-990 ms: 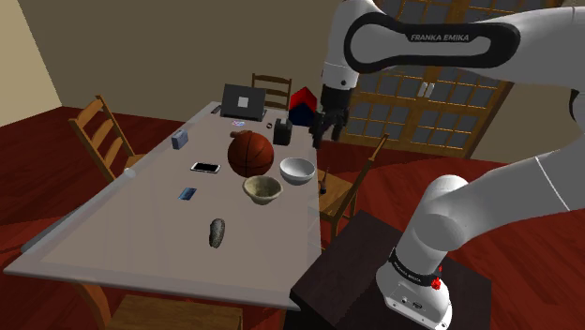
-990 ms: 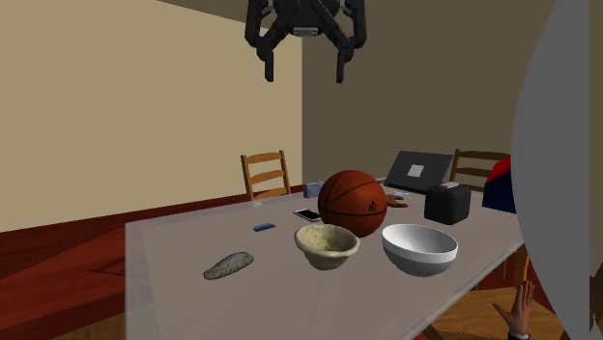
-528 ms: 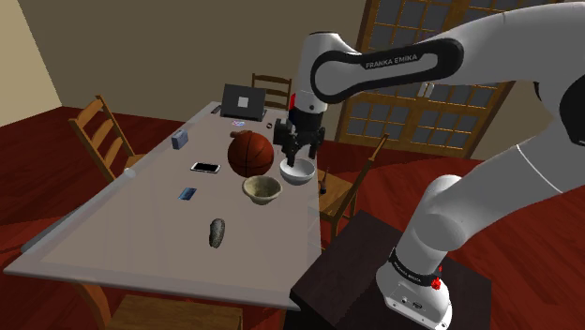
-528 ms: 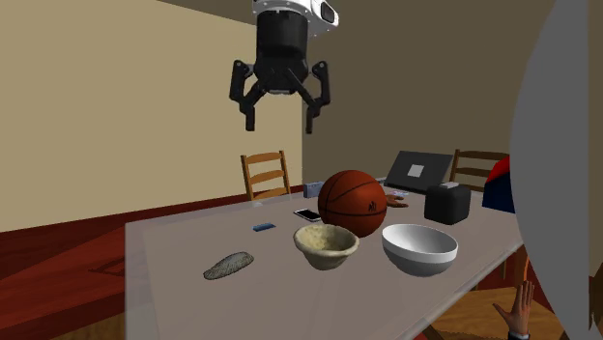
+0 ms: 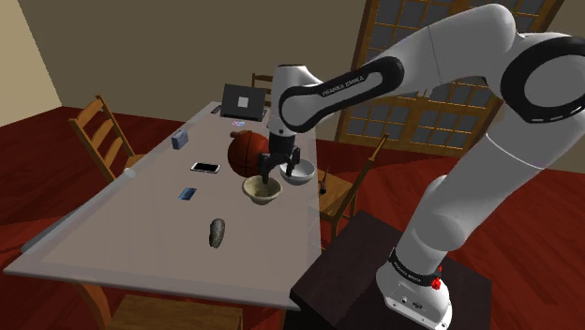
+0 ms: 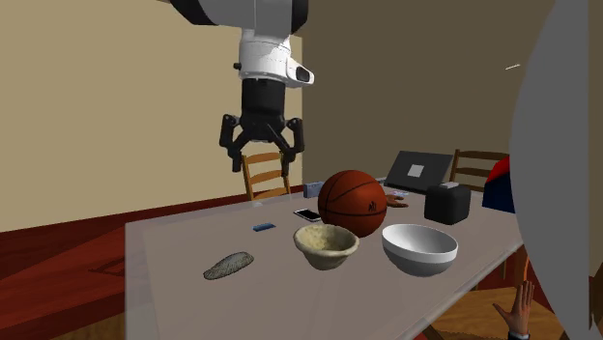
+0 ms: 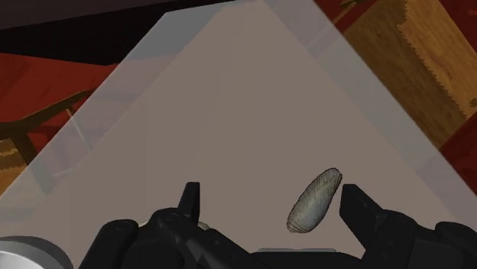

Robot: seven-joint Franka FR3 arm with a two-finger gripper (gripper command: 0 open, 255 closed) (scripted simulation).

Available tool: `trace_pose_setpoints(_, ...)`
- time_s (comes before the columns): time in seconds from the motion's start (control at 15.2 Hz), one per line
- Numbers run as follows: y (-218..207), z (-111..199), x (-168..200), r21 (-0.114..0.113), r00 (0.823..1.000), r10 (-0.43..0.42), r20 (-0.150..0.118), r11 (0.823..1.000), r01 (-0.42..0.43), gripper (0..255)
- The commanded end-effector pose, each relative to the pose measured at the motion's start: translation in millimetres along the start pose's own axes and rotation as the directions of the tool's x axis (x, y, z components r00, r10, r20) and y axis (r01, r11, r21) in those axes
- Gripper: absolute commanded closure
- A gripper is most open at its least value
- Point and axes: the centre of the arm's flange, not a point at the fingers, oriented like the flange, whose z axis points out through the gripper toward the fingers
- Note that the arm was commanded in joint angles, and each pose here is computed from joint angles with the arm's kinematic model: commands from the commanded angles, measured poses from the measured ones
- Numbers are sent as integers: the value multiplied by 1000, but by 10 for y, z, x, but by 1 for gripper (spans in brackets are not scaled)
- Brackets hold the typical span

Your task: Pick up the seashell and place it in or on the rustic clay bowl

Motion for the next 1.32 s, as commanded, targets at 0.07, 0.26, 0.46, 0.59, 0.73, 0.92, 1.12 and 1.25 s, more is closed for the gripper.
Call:
trace_pose_setpoints(0.07,-150,315,222,8,1000,30,2,1000,-30,0)
trace_pose_setpoints(0.26,-304,614,427,15,998,59,5,998,-59,0)
trace_pose_setpoints(0.46,-454,912,635,21,996,88,9,996,-88,0)
trace_pose_setpoints(0.59,-552,1111,776,25,994,107,11,994,-107,0)
trace_pose_setpoints(0.73,-649,1310,919,30,992,126,14,992,-126,0)
trace_pose_setpoints(0.92,-789,1607,1135,36,988,154,18,987,-155,0)
trace_pose_setpoints(1.12,-926,1904,1354,42,983,183,22,982,-184,0)
trace_pose_setpoints(1.25,-1014,2103,1502,46,979,202,25,978,-203,0)
